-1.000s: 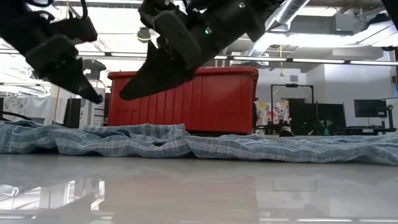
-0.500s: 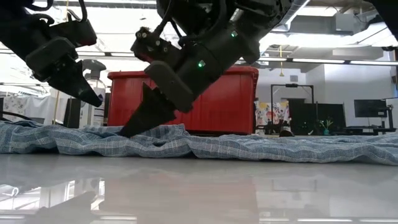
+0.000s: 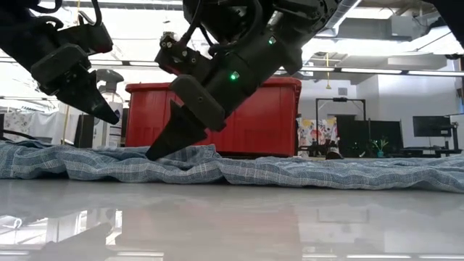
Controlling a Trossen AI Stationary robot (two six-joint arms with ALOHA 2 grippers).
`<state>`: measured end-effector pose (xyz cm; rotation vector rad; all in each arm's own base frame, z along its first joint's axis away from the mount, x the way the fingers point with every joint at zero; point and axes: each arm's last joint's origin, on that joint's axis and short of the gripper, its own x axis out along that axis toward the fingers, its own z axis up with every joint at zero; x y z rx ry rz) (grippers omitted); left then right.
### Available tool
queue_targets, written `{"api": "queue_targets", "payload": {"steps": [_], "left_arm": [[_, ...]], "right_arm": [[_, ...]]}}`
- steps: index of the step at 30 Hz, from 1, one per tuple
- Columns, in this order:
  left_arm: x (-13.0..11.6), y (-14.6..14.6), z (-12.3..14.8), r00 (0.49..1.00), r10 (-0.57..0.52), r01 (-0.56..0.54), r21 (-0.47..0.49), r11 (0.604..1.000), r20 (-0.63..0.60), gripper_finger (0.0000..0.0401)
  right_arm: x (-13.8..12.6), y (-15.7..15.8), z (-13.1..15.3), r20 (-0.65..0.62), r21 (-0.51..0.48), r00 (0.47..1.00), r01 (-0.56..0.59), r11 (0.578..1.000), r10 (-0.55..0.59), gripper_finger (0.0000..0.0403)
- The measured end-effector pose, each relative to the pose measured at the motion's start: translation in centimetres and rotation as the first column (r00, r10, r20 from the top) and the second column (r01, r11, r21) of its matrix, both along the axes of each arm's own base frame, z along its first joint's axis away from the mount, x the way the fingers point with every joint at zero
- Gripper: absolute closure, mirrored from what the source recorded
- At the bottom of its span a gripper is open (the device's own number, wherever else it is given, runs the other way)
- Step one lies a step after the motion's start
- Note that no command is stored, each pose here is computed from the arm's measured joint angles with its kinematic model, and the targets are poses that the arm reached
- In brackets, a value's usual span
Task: Fold Laundry from Bin
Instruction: Fold the light blue shirt
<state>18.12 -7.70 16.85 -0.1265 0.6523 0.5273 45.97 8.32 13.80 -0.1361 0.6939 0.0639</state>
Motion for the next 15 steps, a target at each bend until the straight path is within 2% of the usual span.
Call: {"api": "queue_targets", "payload": {"steps": [5, 15], "left_arm": [[0.0, 0.0, 0.0, 1.000, 0.000, 0.000, 0.001, 1.000, -0.002, 0.0401], [0.0, 0.0, 0.0, 1.000, -0.009, 0.009, 0.012, 1.000, -0.012, 0.0401]], "right_arm": [[-0.1, 0.6, 0.1, -0.001, 0.002, 1.000, -0.013, 1.000, 0.013, 0.0382], [0.5, 2.9, 2.7, 0.008, 0.003, 0.998, -0.067, 0.998, 0.067, 0.0387]]}}
